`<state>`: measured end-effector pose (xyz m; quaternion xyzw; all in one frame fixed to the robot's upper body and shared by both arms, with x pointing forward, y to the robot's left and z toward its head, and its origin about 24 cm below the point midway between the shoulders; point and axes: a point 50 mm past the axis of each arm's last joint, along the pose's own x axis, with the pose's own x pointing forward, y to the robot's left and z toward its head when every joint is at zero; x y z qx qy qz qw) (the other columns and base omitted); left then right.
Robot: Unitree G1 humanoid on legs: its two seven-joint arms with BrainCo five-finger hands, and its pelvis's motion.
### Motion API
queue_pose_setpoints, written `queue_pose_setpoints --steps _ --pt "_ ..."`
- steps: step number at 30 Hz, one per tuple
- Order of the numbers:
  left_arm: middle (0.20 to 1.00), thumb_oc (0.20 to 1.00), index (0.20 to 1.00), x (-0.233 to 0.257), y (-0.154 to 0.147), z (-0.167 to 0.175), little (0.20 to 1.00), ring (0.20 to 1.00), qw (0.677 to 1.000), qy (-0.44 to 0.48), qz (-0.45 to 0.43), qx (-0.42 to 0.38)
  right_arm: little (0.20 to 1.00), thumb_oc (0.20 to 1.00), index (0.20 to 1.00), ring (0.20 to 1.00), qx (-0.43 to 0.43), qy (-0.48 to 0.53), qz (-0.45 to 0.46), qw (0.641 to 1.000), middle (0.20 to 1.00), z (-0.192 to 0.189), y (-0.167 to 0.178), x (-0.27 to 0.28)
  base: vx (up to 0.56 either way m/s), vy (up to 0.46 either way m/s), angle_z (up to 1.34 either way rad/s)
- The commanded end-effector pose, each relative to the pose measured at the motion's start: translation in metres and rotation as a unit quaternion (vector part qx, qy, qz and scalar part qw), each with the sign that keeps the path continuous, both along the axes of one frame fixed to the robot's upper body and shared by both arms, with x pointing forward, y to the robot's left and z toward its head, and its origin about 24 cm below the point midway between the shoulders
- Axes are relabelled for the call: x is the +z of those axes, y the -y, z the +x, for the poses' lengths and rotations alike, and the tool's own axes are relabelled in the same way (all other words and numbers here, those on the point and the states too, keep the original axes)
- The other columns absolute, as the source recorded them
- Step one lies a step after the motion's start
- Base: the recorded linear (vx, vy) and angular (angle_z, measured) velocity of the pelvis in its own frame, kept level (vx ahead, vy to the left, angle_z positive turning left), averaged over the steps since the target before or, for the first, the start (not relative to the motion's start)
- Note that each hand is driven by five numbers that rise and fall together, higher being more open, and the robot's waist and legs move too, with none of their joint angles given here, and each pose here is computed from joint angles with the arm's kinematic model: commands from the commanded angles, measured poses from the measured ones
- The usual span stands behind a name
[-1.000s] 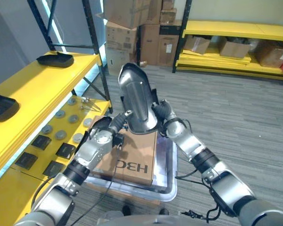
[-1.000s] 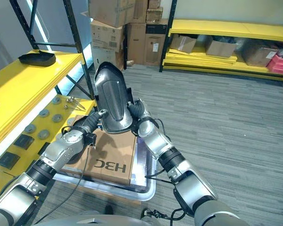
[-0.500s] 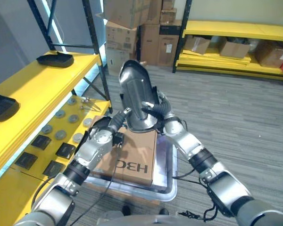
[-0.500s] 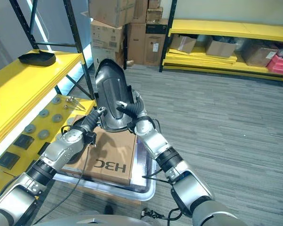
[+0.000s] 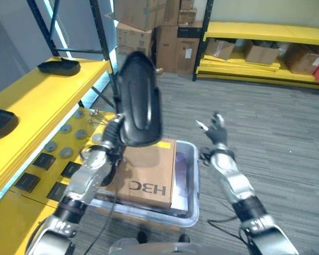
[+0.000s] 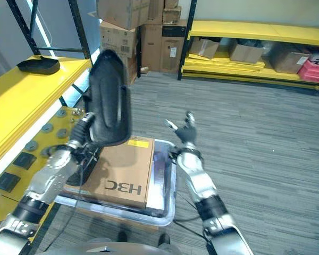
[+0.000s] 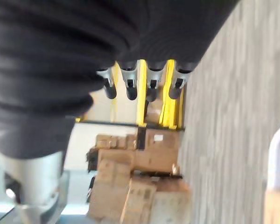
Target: Move parts from the plastic box to the shelf.
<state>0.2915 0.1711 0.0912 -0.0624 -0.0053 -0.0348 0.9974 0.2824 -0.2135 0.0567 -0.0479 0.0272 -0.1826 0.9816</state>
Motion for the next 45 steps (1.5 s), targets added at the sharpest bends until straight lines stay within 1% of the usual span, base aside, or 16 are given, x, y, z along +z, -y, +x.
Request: queue_pose_setpoints --steps 1,2,4,5,7,8,9,10,12,14,17,26,28,32,37,45 --pt "0.200 0.200 0.200 0.041 -0.009 0.005 0.200 0.200 0.992 0.127 -0.001 0.013 1.000 1.000 1.000 1.000 0.006 0.075 0.008 0.997 1.000 0.005 -0.002 0.026 -0.02 0.008 -0.06" --pt "0.200 0.200 0.200 0.039 -0.030 -0.003 0.200 0.200 0.990 0.131 -0.003 0.045 1.000 1.000 1.000 1.000 -0.025 0.042 0.007 0.999 1.000 -0.008 0.017 0.009 -0.02 0.007 -0.18" --pt "0.200 0.200 0.200 0.038 -0.048 -0.012 0.200 0.200 0.988 0.137 0.000 0.073 1.000 1.000 1.000 1.000 -0.050 0.005 0.000 0.999 1.000 -0.021 0.029 -0.009 -0.01 0.009 -0.24" --pt "0.200 0.200 0.200 0.039 -0.065 -0.021 0.200 0.200 0.984 0.147 0.004 0.099 1.000 1.000 1.000 1.000 -0.068 -0.043 -0.003 0.997 1.000 -0.036 0.039 -0.030 0.00 0.012 -0.17" --pt "0.200 0.200 0.200 0.041 -0.077 -0.028 0.200 0.200 0.981 0.154 0.008 0.117 1.000 1.000 1.000 1.000 -0.083 -0.086 0.011 0.993 1.000 -0.049 0.044 -0.050 0.00 0.013 -0.18" --pt "0.200 0.200 0.200 0.043 -0.089 -0.037 0.200 0.200 0.977 0.160 0.014 0.137 1.000 1.000 1.000 1.000 -0.100 -0.146 0.021 0.984 1.000 -0.068 0.050 -0.079 -0.01 0.009 -0.13" --pt "0.200 0.200 0.200 0.044 -0.094 -0.041 0.200 0.200 0.976 0.164 0.016 0.143 1.000 1.000 1.000 1.000 -0.103 -0.169 0.020 0.980 1.000 -0.076 0.052 -0.089 0.00 0.003 -0.06" --pt "0.200 0.200 0.200 0.045 -0.096 -0.042 0.200 0.200 0.975 0.165 0.018 0.145 1.000 1.000 1.000 1.000 -0.102 -0.177 0.021 0.979 1.000 -0.079 0.053 -0.093 0.00 0.000 0.00" --pt "0.200 0.200 0.200 0.047 -0.106 -0.051 0.200 0.200 0.972 0.170 0.025 0.163 1.000 1.000 1.000 1.000 -0.087 -0.236 0.018 0.968 1.000 -0.103 0.051 -0.120 -0.09 -0.085 0.05" --pt "0.200 0.200 0.200 0.047 -0.106 -0.044 0.200 0.200 0.971 0.173 0.023 0.162 1.000 1.000 1.000 1.000 -0.092 -0.278 0.030 0.956 1.000 -0.132 0.055 -0.140 -0.11 -0.151 0.33" --pt "0.200 0.200 0.200 0.046 -0.101 -0.044 0.200 0.200 0.970 0.168 0.018 0.175 1.000 1.000 1.000 1.000 -0.049 -0.321 0.021 0.945 1.000 -0.148 0.053 -0.154 -0.14 -0.244 1.86" --pt "0.200 0.200 0.200 0.017 -0.102 -0.057 0.200 0.200 0.978 0.126 -0.020 0.166 1.000 1.000 1.000 1.000 0.010 -0.345 0.007 0.939 1.000 -0.138 0.038 -0.160 -0.16 -0.118 0.82" --pt "0.200 0.200 0.200 0.012 -0.098 -0.054 0.200 0.200 0.982 0.119 -0.023 0.146 1.000 1.000 1.000 1.000 -0.005 -0.346 0.018 0.938 1.000 -0.144 0.037 -0.162 -0.07 0.011 1.93" --pt "0.200 0.200 0.200 0.009 -0.091 -0.049 0.200 0.200 0.983 0.114 -0.026 0.144 1.000 1.000 1.000 1.000 0.005 -0.361 0.014 0.933 1.000 -0.147 0.033 -0.165 -0.03 0.105 1.60" --pt "0.200 0.200 0.200 0.009 -0.080 -0.044 0.200 0.200 0.984 0.109 -0.028 0.139 1.000 1.000 1.000 1.000 -0.026 -0.378 0.056 0.924 1.000 -0.149 0.032 -0.173 0.09 0.176 0.84" --pt "0.200 0.200 0.200 0.008 -0.090 -0.054 0.200 0.200 0.987 0.094 -0.001 0.127 1.000 1.000 1.000 1.000 -0.070 -0.450 0.105 0.884 1.000 -0.167 0.030 -0.195 0.23 0.281 0.44"
